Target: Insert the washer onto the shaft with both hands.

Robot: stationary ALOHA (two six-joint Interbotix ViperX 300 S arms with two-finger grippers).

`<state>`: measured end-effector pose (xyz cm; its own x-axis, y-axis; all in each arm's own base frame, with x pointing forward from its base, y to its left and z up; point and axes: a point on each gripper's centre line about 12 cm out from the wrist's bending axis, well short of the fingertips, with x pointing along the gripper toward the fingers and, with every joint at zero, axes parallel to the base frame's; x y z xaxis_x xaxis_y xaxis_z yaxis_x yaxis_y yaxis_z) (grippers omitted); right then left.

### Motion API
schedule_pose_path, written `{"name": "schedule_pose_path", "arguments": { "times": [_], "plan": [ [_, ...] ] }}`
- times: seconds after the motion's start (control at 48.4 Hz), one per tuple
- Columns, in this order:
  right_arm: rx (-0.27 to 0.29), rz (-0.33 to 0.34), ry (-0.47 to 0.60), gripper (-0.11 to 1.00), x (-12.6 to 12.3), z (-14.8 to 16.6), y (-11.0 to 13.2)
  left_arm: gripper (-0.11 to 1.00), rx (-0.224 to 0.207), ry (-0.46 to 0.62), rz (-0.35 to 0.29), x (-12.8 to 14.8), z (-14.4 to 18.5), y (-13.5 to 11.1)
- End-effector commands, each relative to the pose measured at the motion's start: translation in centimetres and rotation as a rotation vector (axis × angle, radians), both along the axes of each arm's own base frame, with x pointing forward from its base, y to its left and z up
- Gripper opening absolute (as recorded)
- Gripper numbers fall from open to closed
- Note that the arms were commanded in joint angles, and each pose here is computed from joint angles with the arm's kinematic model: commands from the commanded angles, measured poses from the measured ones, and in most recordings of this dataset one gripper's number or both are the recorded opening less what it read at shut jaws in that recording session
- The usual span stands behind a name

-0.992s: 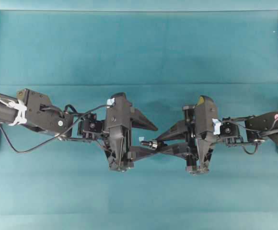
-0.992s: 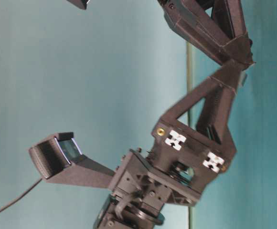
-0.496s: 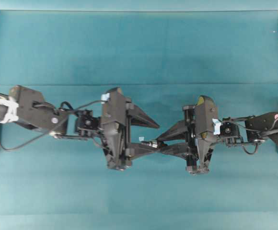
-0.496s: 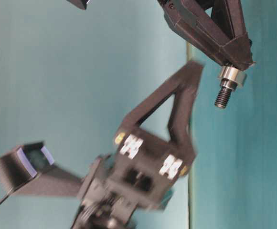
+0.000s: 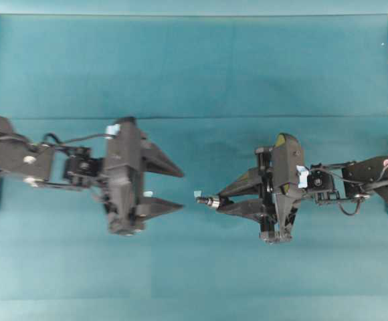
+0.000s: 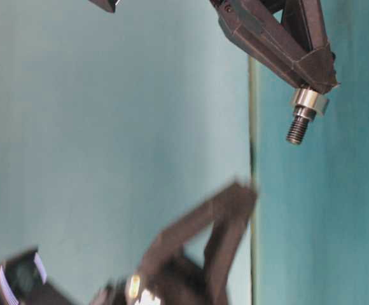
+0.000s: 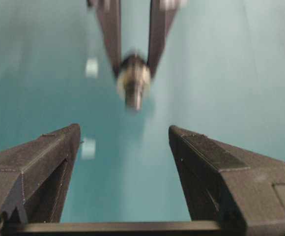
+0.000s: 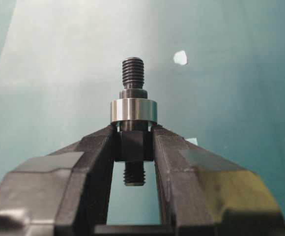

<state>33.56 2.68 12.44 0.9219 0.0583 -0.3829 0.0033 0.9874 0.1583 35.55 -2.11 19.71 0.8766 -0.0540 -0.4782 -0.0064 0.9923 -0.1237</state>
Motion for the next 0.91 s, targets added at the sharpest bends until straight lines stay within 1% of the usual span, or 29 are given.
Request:
{"name": "schedule_pose_path", "arguments": {
  "times": [0.0, 0.207, 0.455, 0.661, 0.889],
  "plan": [
    [0.009, -0.001, -0.027, 0.0, 0.3, 0.7, 0.1, 0.8, 0.003, -0.026, -0.003, -1.0, 1.5, 0.0],
    [0.01, -0.002, -0.027, 0.0, 0.3, 0.7, 0.1, 0.79, 0.012, -0.013, -0.007, -3.6, 2.2, 0.2],
    [0.01, -0.002, -0.029, 0.0, 0.4, 0.7, 0.1, 0.79, 0.011, 0.005, -0.004, -6.4, 2.8, 0.4],
    [0.009, -0.001, -0.027, 0.0, 0.3, 0.7, 0.1, 0.79, 0.01, -0.005, -0.003, -7.5, 3.0, 0.4],
    [0.008, -0.001, -0.022, 0.0, 0.3, 0.6, 0.1, 0.79, 0.011, 0.001, -0.004, -7.7, 2.9, 0.4]
  ]
}}
